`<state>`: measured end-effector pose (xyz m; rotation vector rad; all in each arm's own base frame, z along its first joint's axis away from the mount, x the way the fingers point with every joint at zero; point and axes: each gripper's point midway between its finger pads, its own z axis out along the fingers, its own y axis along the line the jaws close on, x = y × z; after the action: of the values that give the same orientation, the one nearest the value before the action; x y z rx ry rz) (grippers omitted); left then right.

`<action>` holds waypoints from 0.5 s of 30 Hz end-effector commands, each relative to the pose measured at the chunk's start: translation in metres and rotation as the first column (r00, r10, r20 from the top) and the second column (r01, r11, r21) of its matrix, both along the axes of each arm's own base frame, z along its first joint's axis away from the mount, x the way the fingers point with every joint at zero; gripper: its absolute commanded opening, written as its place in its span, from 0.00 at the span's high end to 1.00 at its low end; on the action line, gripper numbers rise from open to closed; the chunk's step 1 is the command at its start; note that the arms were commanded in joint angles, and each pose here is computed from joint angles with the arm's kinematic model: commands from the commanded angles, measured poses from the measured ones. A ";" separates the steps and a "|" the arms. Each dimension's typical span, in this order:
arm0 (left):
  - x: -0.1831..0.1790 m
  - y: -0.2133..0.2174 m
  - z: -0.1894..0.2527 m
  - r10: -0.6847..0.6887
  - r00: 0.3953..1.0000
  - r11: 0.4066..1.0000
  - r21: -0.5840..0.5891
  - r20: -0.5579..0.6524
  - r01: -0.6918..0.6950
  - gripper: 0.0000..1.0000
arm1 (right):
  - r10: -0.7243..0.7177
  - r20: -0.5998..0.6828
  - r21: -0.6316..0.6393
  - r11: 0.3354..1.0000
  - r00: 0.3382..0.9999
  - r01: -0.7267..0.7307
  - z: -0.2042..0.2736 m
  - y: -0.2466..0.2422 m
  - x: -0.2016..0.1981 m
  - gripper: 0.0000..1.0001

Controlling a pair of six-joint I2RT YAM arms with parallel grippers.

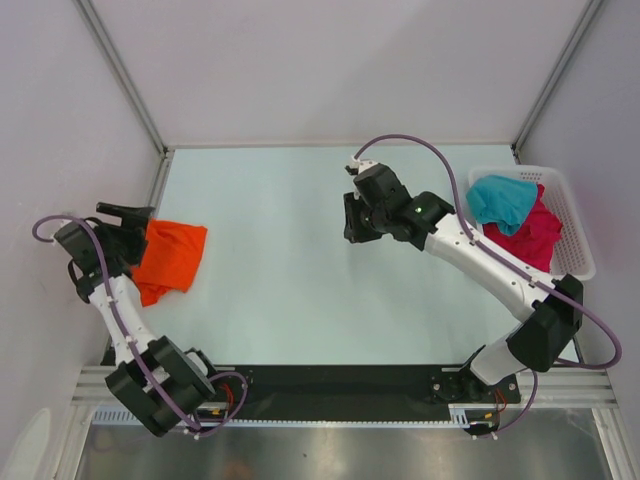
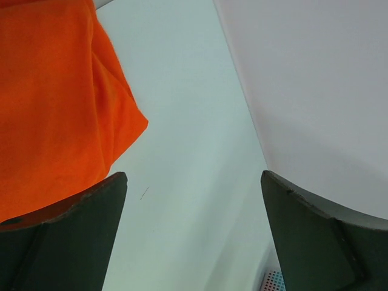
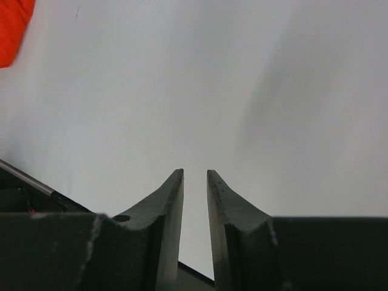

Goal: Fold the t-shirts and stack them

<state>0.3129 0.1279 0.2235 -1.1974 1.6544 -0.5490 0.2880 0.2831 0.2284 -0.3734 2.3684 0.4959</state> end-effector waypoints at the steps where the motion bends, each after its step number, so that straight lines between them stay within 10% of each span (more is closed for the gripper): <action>1: 0.007 -0.005 -0.039 -0.042 0.998 0.996 -0.083 -0.055 0.038 0.03 | -0.002 0.011 0.030 1.000 1.000 0.001 0.007 0.006 0.000 0.73; 15: 0.008 -0.004 -0.171 -0.122 0.958 0.954 -0.296 -0.260 0.041 0.02 | -0.002 -0.001 -0.012 1.000 1.000 0.002 0.001 0.007 0.003 0.73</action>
<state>0.3151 0.1116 0.0544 -1.5280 1.9223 -0.7387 0.2877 0.2868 0.2175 -0.3754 2.4001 0.4832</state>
